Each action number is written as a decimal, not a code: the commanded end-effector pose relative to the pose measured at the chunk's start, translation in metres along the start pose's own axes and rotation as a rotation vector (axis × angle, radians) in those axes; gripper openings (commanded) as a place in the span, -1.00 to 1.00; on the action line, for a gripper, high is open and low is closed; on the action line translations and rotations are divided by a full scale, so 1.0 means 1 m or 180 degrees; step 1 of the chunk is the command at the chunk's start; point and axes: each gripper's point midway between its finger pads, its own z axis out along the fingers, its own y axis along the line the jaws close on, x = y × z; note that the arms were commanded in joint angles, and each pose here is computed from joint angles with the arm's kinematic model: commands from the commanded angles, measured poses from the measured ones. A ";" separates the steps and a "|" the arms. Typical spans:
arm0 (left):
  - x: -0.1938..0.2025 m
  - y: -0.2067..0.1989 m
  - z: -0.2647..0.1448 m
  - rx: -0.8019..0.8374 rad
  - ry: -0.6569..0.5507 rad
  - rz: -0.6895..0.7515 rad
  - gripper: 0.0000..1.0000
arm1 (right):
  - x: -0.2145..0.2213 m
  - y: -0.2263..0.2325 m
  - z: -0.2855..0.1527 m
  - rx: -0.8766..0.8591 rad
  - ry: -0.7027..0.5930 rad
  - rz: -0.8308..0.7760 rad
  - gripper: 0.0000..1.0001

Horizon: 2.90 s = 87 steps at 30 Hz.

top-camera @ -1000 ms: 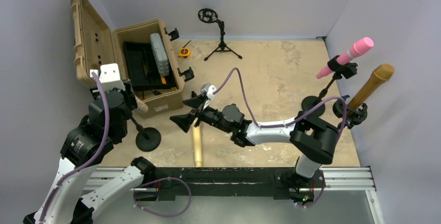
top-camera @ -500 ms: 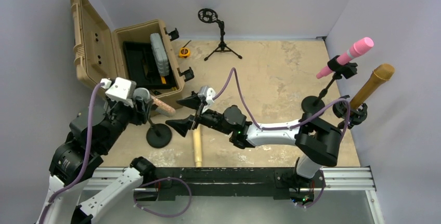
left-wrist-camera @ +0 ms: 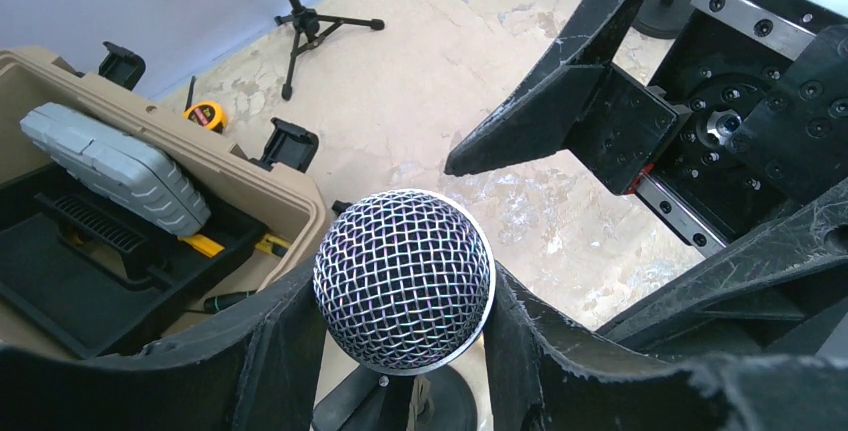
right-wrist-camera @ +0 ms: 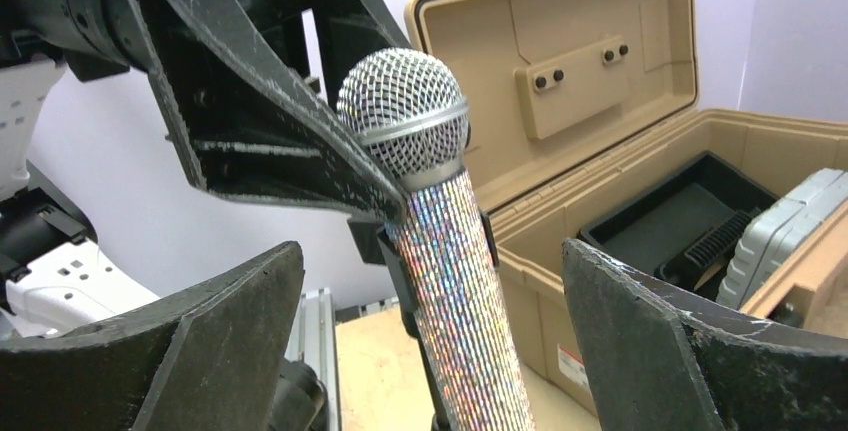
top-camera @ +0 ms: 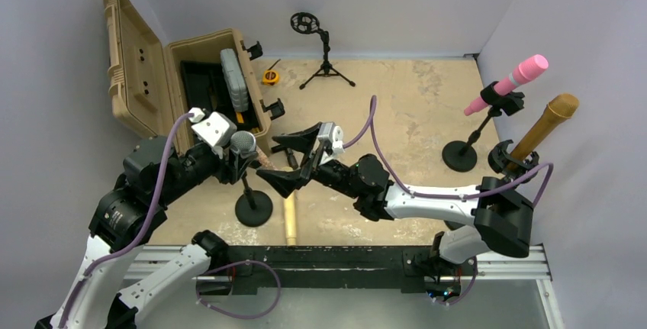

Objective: Remove the microphone from the stand

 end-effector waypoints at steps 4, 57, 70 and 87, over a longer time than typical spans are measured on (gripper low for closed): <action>0.002 -0.001 -0.004 -0.0015 0.0008 -0.0084 0.37 | -0.026 -0.008 -0.005 0.0211 -0.0140 -0.0115 0.98; 0.050 0.040 -0.101 -0.1141 -0.0372 -0.0560 1.00 | -0.030 0.017 0.091 0.0753 0.0392 -0.0406 0.12; 0.056 -0.011 -0.076 -0.0156 -0.0193 -0.0407 1.00 | -0.050 0.033 0.075 -0.0307 0.0199 -0.0779 -1.00; 0.034 0.013 -0.026 -0.0328 -0.0275 0.0217 0.70 | -0.041 0.019 0.059 -0.1042 0.0256 -0.0886 -1.00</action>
